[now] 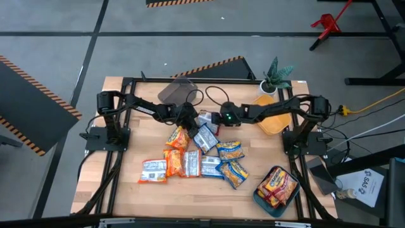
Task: Sort Maruchan noodles
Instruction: Put the red noodle pack into the blue bin
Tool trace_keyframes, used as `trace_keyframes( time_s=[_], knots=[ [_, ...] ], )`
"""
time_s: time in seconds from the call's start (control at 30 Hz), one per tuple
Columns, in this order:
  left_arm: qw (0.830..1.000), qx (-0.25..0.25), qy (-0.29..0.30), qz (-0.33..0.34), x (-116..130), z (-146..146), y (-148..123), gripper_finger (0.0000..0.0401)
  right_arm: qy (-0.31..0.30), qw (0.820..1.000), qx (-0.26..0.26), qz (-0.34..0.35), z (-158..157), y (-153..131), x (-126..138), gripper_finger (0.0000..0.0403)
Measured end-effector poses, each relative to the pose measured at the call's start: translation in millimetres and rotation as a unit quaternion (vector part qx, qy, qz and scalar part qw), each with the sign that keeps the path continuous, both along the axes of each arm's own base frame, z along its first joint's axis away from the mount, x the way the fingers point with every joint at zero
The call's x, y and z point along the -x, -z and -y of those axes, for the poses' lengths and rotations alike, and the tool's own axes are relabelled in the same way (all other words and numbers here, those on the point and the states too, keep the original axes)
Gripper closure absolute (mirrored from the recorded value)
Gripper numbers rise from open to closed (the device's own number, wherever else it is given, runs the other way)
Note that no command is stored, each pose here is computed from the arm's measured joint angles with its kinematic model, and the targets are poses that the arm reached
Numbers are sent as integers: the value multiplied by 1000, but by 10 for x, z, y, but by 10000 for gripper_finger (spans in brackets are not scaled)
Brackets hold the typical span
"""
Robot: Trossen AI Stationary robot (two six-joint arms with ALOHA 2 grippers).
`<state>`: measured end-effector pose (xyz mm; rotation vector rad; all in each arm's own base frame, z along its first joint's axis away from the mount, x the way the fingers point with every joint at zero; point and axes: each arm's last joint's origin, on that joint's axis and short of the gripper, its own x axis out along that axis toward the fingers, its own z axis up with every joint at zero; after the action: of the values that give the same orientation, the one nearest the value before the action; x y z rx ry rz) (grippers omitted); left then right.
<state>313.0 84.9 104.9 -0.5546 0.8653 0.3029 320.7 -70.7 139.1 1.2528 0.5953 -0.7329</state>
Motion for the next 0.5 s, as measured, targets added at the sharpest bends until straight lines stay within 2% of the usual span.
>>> trace_keyframes(
  time_s=[0.13, 0.27, 0.5],
  knots=[
    [1000, 1, 1, -3, 6, 2, 7, 401, -26, 999, -24, 14, -22, -55, 9, 160],
    [1000, 2, 2, -2, 5, 3, 7, 401, -29, 999, -18, 16, -70, -240, 78, 160],
    [1000, 11, -7, -2, 16, -25, 10, 401, -15, 999, -2, -52, -116, -158, 169, 160]
  ],
)
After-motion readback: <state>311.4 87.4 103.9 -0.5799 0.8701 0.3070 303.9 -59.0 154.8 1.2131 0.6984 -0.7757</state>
